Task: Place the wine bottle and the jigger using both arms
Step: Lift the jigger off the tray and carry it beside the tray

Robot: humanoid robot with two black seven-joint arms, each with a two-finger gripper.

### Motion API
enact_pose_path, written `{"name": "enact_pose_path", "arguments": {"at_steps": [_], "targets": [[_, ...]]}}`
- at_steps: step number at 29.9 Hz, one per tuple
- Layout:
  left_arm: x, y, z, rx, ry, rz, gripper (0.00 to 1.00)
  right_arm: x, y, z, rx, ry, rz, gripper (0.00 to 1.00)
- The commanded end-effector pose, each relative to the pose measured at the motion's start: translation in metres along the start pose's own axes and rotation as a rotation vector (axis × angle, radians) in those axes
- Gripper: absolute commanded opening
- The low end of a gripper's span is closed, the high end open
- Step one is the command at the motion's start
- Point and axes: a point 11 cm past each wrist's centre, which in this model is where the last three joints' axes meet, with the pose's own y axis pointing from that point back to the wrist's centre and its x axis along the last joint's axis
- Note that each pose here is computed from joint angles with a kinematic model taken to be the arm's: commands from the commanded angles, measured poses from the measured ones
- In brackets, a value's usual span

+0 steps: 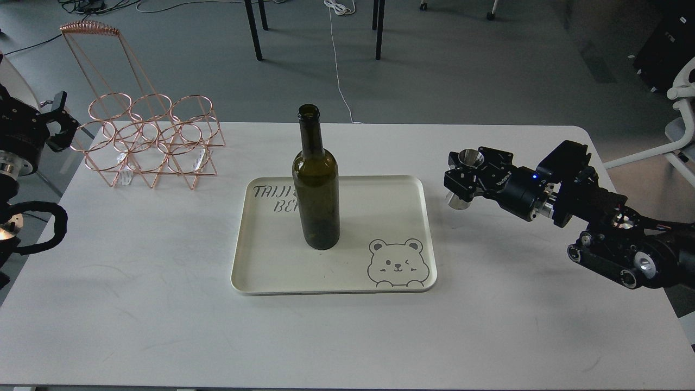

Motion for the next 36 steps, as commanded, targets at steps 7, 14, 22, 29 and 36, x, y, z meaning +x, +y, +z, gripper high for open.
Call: {"name": "enact_pose_path", "arguments": {"at_steps": [7,14,22,29,36], "targets": [[-0.003,0.000,-0.004,0.005,0.006,-0.003,0.99,-0.026,0.060,0.041,-0.177,-0.084,-0.016,0.05],[-0.006,-0.001,-0.007,0.009,0.012,-0.009,0.99,-0.051,0.075,0.041,-0.214,-0.136,-0.049,0.05],[-0.007,-0.001,-0.008,0.014,0.009,-0.015,0.99,-0.067,0.081,0.036,-0.225,-0.173,-0.067,0.13],[-0.008,-0.002,-0.007,0.012,0.009,-0.019,0.99,-0.073,0.083,0.034,-0.225,-0.183,-0.078,0.20],[-0.009,-0.004,-0.004,0.002,0.010,-0.017,0.99,-0.076,0.083,0.030,-0.217,-0.189,-0.084,0.34]]}}
